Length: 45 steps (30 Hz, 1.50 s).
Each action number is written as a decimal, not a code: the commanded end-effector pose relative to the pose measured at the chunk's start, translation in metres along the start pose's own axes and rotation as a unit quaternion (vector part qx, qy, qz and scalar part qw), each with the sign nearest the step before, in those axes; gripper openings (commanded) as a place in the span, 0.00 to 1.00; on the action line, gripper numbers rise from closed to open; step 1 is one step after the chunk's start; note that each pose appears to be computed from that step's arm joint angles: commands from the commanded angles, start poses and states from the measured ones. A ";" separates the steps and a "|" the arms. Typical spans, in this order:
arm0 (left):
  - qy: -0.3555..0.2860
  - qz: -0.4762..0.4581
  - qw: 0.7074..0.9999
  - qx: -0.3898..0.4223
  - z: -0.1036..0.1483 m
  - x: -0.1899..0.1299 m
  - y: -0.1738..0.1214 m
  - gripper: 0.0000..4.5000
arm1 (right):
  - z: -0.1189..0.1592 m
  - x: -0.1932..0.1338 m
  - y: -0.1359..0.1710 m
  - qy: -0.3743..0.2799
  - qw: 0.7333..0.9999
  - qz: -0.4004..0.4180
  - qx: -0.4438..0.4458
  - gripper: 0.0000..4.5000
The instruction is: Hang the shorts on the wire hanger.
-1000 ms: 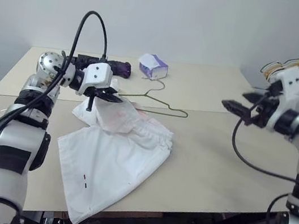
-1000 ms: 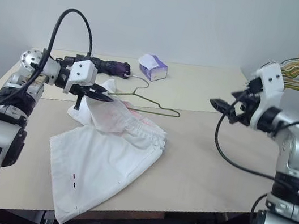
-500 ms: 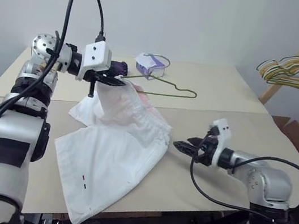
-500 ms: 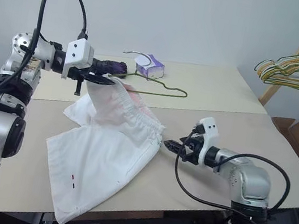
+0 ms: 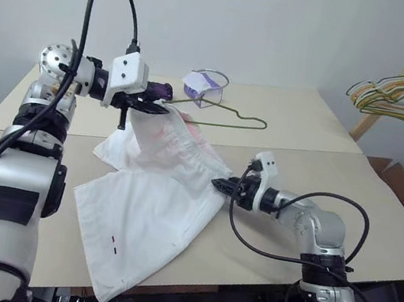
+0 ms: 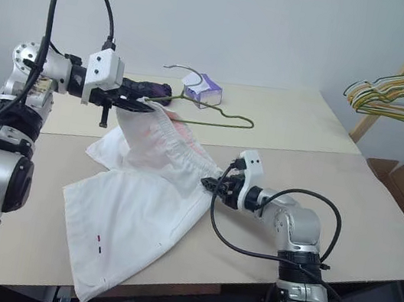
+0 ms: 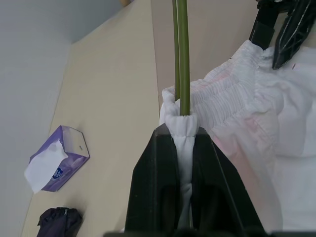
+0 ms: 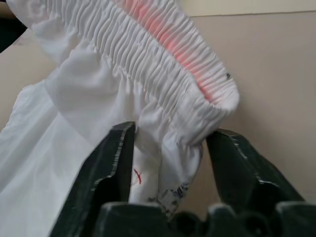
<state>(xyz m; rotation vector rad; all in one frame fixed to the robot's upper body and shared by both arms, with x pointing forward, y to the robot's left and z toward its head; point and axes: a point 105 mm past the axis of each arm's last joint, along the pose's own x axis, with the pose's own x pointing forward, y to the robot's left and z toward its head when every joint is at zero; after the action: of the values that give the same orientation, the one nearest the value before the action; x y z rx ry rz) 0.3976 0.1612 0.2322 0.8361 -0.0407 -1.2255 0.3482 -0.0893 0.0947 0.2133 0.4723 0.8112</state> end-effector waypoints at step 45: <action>0.074 -0.008 0.997 0.024 -0.027 -0.003 -0.018 0.00 | 0.114 -0.050 0.041 0.016 0.765 -0.087 -0.638 0.01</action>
<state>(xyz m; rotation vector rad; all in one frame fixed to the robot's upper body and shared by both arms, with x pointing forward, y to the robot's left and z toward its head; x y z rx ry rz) 0.3900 0.1781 0.1838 0.9357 0.1247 -1.2180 0.3526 -0.1100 0.2074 -1.0056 -0.0491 0.7820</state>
